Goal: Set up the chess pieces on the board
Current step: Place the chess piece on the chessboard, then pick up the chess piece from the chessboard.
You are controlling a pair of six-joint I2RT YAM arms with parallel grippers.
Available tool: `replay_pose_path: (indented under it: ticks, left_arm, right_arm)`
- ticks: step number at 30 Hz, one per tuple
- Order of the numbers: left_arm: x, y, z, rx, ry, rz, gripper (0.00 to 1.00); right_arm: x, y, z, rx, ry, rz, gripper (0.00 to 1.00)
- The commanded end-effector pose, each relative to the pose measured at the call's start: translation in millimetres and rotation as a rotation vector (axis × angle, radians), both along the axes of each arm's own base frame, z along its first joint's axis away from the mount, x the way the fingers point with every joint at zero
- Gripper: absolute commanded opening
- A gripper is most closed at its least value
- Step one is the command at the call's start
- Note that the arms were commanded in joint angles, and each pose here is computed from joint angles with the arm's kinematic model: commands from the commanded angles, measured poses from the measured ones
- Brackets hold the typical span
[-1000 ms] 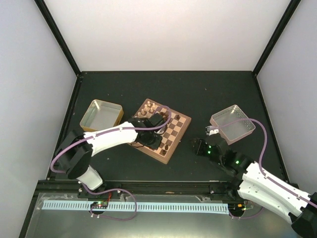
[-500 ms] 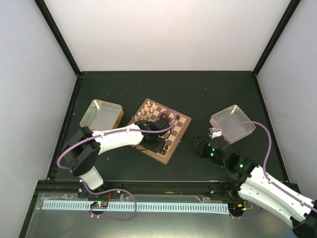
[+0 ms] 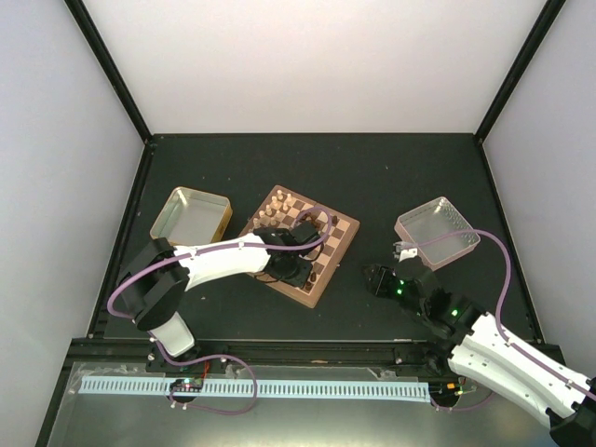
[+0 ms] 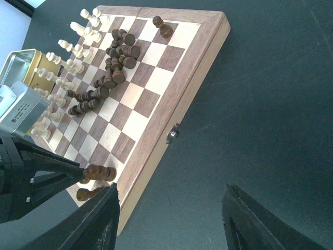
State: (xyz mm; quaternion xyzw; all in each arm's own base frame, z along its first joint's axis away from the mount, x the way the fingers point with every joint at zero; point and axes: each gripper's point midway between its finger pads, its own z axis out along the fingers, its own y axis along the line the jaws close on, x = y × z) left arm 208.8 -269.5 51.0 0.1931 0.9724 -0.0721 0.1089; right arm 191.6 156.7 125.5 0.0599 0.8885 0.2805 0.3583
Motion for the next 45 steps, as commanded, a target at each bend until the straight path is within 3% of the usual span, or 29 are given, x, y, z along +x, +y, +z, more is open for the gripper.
replay_pose_path:
  ticks: [1,11,21,24,30,45]
  left_arm:
    - [-6.2,-7.6,-8.8,-0.015,0.035,-0.014,0.06]
    - [-1.8,-2.3,-2.5,0.008,0.009,0.008,0.31]
    - [27.1,4.8,55.2,-0.005,-0.142,0.072,0.50]
    - [47.8,19.5,67.6,0.023,-0.207,0.136,0.50]
    - [90.2,42.2,77.8,0.027,-0.279,0.241,0.39]
    - [121.9,33.4,40.7,0.030,-0.230,0.157,0.36]
  right_arm:
    - [1.7,-5.3,-2.8,-0.006,-0.004,-0.027,0.56]
    - [0.7,-5.7,-0.9,-0.002,-0.006,-0.024,0.56]
    - [0.3,-14.3,10.6,0.001,-0.038,-0.051,0.56]
    - [0.4,-20.3,13.9,-0.012,-0.049,-0.070,0.56]
    - [0.9,-30.1,12.6,-0.021,-0.056,-0.116,0.56]
    - [20.5,-35.1,12.8,-0.050,-0.048,-0.241,0.50]
